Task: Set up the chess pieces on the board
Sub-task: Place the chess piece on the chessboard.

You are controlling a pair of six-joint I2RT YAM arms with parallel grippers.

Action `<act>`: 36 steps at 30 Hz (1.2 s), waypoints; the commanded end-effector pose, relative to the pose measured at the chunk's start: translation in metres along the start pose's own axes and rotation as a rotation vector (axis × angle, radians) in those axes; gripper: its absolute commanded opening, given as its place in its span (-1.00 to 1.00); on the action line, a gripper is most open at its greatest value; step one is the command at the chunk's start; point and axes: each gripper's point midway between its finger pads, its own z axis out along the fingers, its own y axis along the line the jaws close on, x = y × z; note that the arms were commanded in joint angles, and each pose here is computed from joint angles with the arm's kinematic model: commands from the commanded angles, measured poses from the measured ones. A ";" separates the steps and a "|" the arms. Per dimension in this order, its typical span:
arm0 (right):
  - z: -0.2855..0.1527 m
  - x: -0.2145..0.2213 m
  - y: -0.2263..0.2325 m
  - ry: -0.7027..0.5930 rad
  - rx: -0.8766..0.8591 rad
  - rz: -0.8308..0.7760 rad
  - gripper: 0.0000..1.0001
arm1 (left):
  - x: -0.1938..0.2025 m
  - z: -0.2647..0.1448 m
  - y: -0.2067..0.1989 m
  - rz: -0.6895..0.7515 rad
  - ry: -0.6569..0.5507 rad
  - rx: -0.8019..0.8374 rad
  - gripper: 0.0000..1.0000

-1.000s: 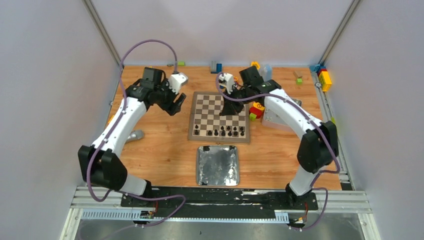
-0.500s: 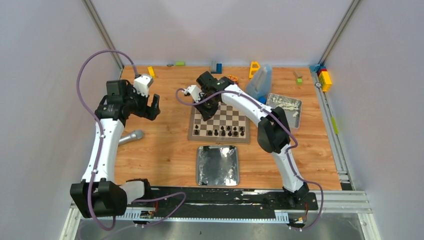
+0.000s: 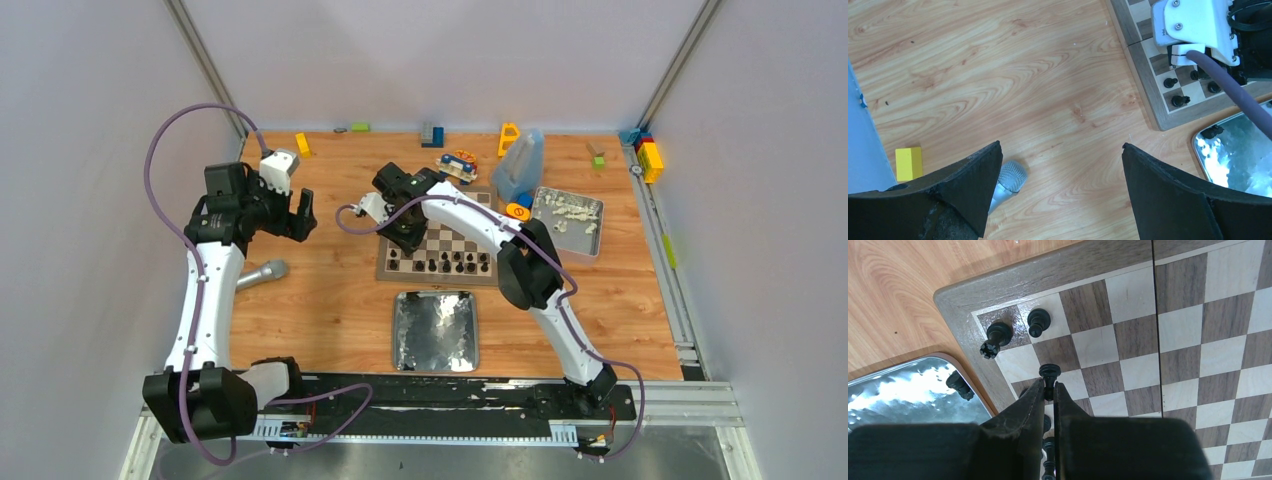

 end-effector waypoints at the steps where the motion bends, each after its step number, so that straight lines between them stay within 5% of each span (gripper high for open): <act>1: -0.002 -0.008 -0.007 -0.007 0.039 -0.027 -0.95 | -0.010 -0.005 -0.001 -0.001 -0.049 0.003 0.94; 25: 0.013 -0.008 -0.004 0.023 0.055 -0.056 -0.91 | -0.006 -0.001 0.001 -0.001 -0.034 0.008 0.94; 36: 0.011 -0.014 -0.002 0.005 0.062 -0.050 -0.44 | -0.003 0.002 0.001 0.000 -0.023 0.013 0.94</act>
